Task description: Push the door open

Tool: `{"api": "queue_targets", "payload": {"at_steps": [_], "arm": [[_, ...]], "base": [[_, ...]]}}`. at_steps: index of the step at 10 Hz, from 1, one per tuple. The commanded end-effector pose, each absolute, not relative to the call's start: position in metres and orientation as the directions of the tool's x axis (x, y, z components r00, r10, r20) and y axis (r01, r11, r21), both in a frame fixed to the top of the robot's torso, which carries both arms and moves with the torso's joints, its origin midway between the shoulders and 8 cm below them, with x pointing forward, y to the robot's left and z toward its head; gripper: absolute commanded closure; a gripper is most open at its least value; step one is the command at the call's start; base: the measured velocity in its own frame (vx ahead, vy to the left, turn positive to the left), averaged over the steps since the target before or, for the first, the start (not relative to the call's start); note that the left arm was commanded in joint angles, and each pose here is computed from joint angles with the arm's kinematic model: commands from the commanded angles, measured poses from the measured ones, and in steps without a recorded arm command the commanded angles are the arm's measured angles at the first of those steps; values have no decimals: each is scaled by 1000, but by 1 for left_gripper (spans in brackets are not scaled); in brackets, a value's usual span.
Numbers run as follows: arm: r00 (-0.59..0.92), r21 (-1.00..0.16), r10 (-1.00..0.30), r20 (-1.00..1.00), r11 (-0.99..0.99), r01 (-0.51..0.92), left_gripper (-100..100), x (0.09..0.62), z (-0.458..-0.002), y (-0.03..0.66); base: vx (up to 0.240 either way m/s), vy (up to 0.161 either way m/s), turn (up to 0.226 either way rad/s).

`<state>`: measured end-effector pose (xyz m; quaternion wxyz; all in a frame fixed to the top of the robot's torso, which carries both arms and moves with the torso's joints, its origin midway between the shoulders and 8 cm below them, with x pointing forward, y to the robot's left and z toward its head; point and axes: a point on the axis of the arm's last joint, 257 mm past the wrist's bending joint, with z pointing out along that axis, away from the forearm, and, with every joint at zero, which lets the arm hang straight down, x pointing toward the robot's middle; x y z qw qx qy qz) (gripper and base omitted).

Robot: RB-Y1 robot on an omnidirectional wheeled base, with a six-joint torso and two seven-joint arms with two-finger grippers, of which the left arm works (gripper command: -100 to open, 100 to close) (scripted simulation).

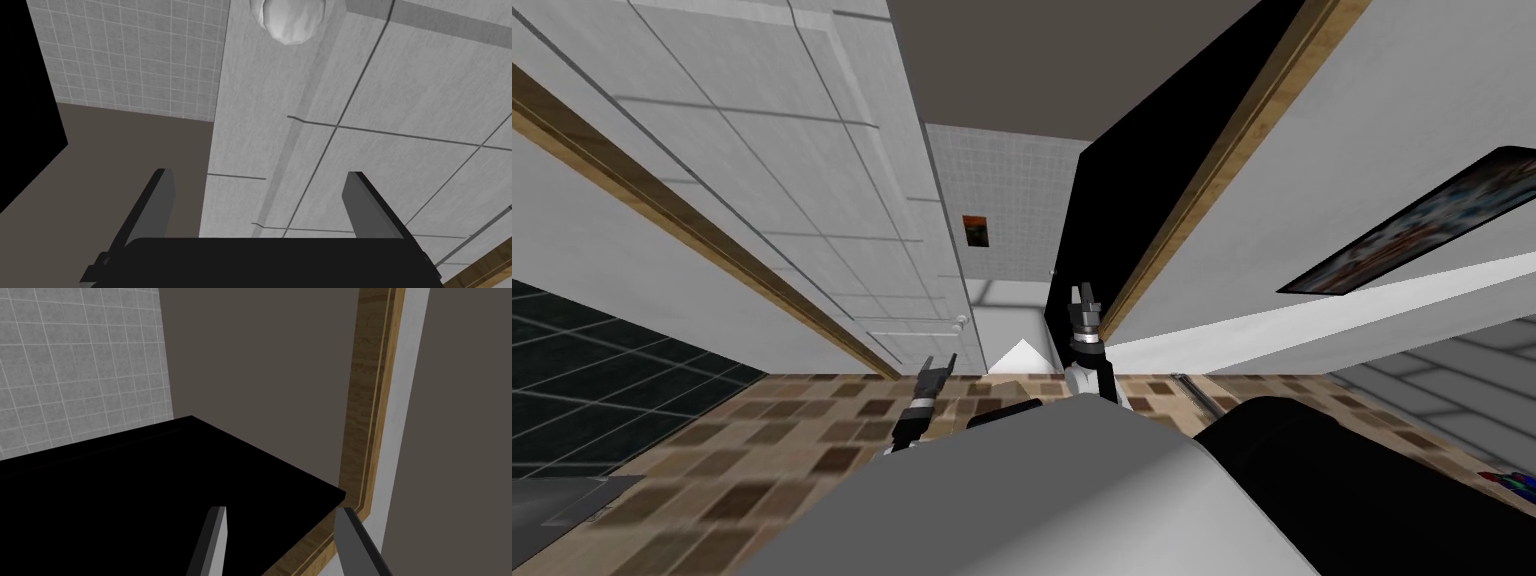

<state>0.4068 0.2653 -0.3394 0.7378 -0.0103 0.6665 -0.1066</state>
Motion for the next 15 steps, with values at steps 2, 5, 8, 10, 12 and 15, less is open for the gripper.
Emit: {"api": "queue_targets", "payload": {"at_steps": [2,5,8,10,12,15], "arm": [[60,-104,-113,-992,984,143,-100,404,-357,265],[26,-45,-49,-998,988,148,-100,398,-377,264],[10,-21,-23,-1000,988,151,-100,394,-386,264],[10,-18,-20,-1000,989,147,-100,394,-387,263],[9,-19,-21,-1000,990,141,-100,395,-389,262],[8,-21,-22,-1000,991,133,-100,395,-391,260]], "base": [[68,64,-61],[63,71,-64],[45,59,-35],[142,-14,-24],[216,-26,-23],[213,-12,-28]]}}
